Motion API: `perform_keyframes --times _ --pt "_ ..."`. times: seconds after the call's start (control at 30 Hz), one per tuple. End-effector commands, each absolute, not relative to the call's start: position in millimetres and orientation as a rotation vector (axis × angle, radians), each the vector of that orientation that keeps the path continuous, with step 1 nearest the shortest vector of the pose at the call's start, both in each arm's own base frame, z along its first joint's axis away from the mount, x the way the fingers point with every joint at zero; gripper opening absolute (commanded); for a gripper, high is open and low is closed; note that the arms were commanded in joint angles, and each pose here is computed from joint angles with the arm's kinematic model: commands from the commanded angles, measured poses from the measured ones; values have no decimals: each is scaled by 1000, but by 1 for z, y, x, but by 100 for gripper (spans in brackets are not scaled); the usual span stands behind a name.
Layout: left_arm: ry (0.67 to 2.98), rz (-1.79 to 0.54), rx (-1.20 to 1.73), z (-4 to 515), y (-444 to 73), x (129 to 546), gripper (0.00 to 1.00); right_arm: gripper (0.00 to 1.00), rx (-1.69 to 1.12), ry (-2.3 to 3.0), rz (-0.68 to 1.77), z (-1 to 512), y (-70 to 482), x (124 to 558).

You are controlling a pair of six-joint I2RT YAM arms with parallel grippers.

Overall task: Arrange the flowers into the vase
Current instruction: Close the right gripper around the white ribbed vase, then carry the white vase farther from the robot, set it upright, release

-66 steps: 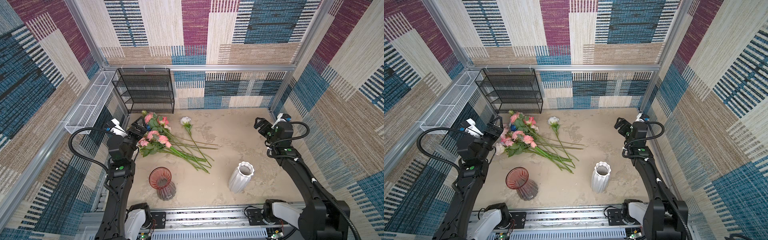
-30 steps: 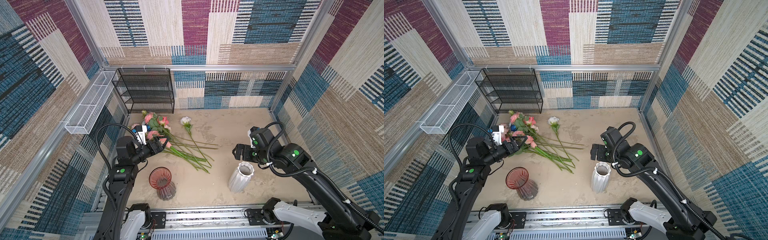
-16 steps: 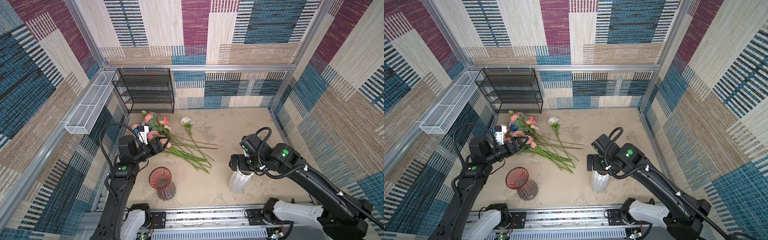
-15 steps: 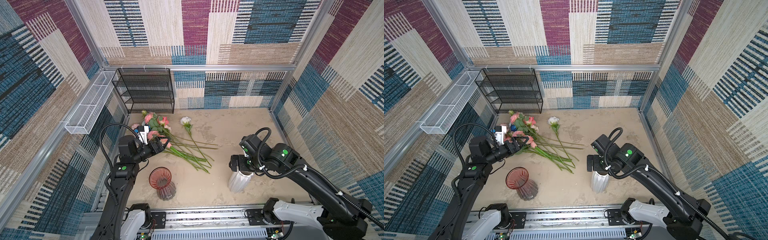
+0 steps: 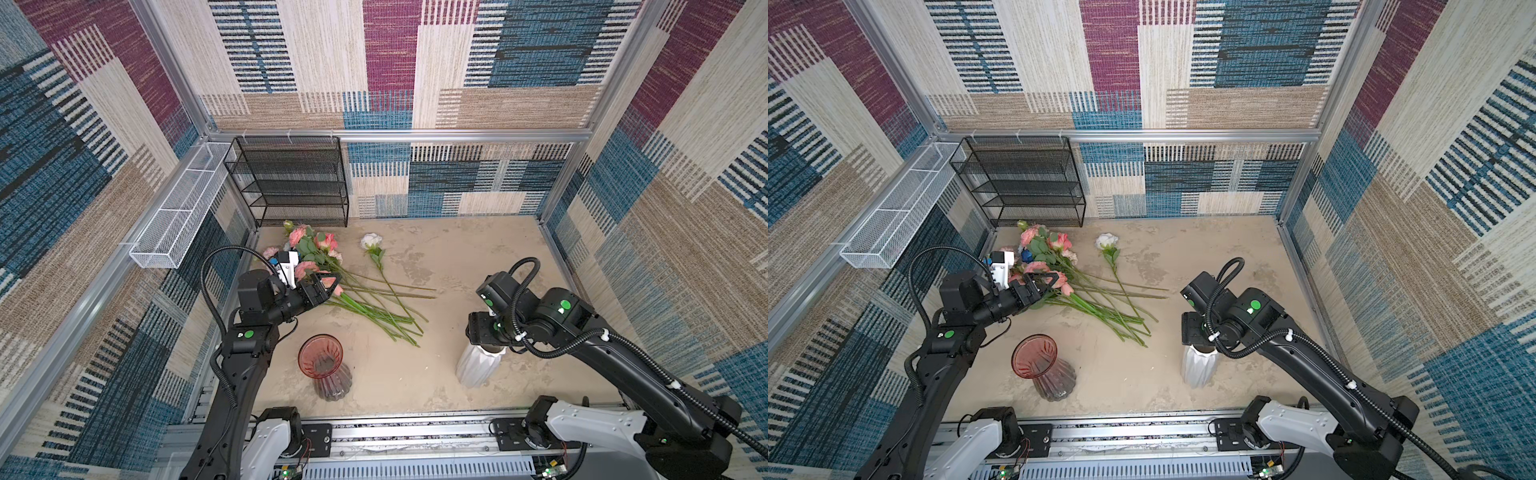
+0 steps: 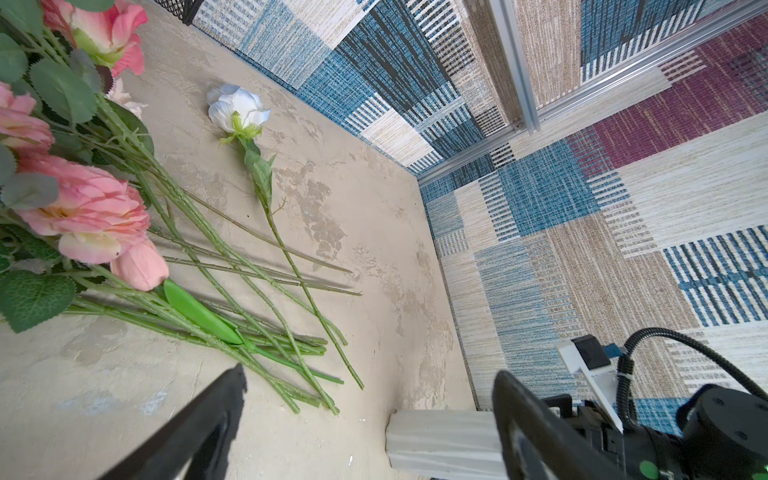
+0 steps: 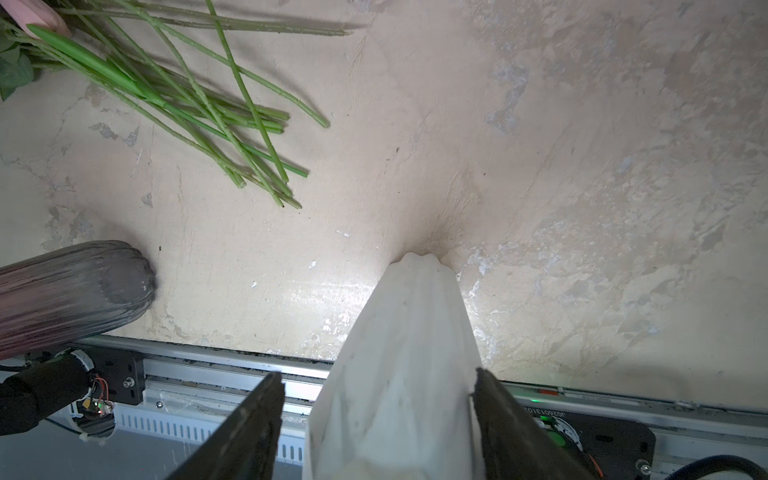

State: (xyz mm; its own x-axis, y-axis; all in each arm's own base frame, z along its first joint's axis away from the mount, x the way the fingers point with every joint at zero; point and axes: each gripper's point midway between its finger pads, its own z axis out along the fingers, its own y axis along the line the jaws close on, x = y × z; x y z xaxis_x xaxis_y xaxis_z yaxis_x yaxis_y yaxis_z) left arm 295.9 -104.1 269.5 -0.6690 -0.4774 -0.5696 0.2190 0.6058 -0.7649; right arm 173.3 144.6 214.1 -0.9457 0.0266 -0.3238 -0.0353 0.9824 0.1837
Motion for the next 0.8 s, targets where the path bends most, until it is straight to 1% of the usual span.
perform_keyframes --times 0.0,0.07,0.17,0.47,0.63,0.77 --pt "2003 -1116 -160 276 -107 296 94 63 21 2795 261 213 144 174" --pt "2004 -1118 -160 276 -107 296 94 55 25 2776 290 216 147 177" --pt "2004 -1120 -161 276 -107 295 94 48 28 2753 334 219 154 182" --pt "1998 -1131 -147 279 -109 292 94 45 -38 2690 303 232 166 209" --pt "1997 -1132 -144 279 -109 291 94 43 -41 2655 286 242 161 234" --pt "1991 -1138 -137 281 -110 290 94 43 -1 2601 230 252 143 260"
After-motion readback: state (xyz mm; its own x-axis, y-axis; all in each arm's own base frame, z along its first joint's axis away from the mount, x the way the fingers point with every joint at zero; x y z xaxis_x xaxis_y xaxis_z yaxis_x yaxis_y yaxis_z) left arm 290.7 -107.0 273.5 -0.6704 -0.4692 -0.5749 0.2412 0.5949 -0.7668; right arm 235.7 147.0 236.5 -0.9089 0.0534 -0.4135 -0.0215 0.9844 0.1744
